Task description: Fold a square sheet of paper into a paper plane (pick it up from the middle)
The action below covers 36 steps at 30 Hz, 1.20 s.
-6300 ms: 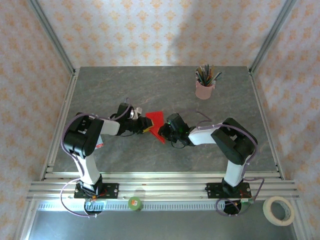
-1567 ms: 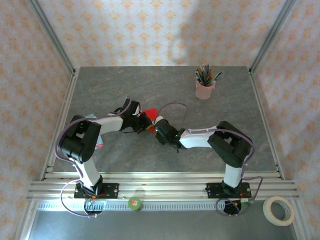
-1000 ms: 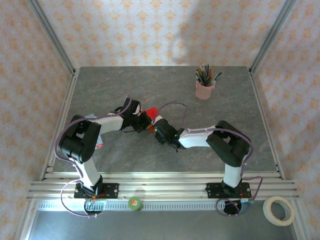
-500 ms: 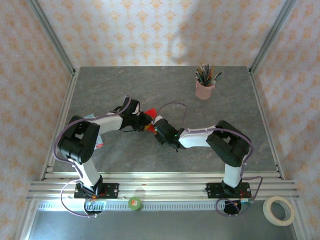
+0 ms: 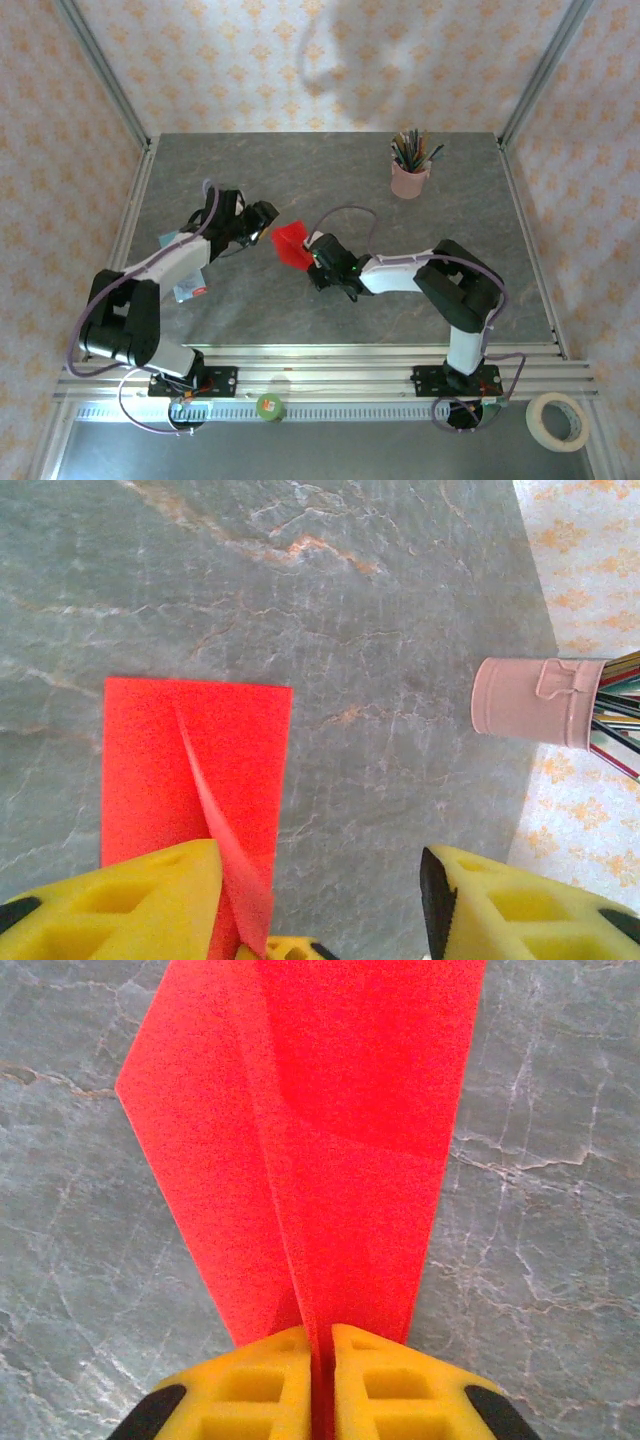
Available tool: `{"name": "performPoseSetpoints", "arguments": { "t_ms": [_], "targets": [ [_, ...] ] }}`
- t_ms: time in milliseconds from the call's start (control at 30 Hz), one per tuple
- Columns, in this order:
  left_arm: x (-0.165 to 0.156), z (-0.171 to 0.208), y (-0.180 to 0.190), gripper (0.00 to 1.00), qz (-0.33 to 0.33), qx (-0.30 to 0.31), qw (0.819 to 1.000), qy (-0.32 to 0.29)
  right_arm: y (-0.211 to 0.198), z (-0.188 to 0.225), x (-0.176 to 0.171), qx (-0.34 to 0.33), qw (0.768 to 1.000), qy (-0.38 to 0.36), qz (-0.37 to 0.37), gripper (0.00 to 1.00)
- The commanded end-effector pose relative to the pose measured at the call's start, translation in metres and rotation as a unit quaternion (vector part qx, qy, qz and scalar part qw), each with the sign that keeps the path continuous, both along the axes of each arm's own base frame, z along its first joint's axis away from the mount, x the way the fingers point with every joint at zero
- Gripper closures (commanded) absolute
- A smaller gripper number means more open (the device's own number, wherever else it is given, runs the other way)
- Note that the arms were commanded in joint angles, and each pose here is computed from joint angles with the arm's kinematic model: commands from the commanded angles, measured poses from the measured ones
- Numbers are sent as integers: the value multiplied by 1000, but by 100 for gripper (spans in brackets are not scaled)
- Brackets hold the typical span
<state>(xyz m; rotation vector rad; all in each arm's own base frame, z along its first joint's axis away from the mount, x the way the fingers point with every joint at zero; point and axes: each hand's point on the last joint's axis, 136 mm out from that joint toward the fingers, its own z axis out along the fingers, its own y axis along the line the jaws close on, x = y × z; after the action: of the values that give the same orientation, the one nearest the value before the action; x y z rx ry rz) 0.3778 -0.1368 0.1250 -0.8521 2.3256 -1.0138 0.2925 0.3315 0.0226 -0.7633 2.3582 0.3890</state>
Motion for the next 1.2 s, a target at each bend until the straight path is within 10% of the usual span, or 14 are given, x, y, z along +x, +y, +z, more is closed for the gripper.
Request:
{"name": "performPoseSetpoints", "arguments": {
  "t_ms": [0, 1167],
  "targets": [
    [-6, 1, 3, 43, 15, -13, 1000, -22, 0, -7, -15, 36, 997, 62, 3, 88],
    [-55, -78, -67, 73, -116, -47, 992, -3, 5, -15, -30, 166, 957, 238, 0, 88]
  ]
}}
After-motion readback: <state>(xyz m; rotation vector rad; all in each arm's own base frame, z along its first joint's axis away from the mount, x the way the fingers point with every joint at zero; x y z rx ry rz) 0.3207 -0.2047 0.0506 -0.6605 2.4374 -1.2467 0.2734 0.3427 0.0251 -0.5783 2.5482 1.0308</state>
